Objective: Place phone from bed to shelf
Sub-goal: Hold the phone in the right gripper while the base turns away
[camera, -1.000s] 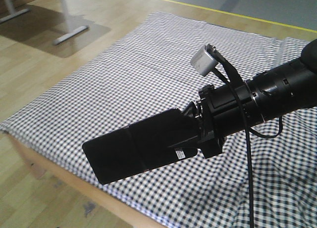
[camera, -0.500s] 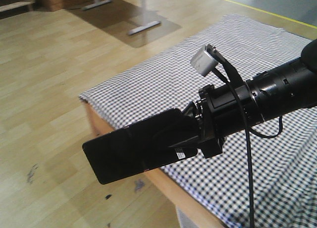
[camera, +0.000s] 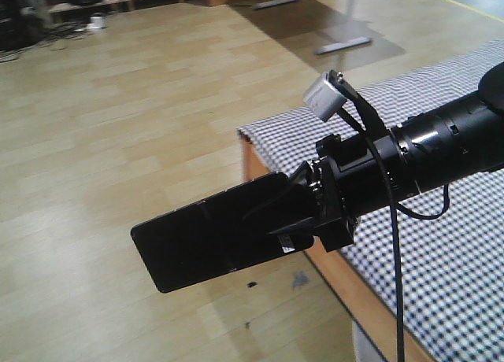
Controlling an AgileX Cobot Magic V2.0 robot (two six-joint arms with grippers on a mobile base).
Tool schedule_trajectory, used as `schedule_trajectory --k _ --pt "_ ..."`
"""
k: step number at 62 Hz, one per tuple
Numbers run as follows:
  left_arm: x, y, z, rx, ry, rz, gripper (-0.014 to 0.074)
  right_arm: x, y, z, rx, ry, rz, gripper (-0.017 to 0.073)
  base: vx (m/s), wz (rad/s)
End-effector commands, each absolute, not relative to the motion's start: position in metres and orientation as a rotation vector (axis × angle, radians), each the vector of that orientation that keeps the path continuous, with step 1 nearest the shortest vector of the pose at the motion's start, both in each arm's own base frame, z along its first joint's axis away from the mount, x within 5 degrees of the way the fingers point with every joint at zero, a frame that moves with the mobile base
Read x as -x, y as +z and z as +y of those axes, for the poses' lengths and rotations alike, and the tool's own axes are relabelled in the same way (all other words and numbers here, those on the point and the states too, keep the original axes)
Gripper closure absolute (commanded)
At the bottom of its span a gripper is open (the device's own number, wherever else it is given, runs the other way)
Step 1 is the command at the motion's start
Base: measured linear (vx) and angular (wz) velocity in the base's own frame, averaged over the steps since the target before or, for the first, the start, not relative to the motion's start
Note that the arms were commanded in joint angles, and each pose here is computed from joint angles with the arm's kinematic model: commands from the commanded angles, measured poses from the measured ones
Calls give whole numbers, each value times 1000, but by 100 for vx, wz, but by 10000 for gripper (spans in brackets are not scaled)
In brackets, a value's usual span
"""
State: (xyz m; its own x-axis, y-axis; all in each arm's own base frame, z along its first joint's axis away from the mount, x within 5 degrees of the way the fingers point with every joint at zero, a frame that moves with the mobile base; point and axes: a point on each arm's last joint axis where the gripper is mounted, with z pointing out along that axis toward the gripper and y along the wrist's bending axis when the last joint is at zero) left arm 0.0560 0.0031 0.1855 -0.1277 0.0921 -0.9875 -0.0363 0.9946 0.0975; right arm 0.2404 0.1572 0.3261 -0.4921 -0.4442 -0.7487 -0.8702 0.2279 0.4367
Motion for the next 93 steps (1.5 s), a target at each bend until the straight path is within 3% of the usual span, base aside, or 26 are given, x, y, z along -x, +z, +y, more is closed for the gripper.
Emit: schedule_trajectory --k 1,47,93 --pt "-55 201 3 -36 104 1588 593 -227 351 158 1220 1305 1921 561 -15 60" --pt "-55 201 3 -36 104 1588 593 -227 351 158 1220 1305 1921 561 -13 52" --pt "-55 201 3 -36 104 1588 593 -227 351 158 1219 1306 1920 561 1 7"
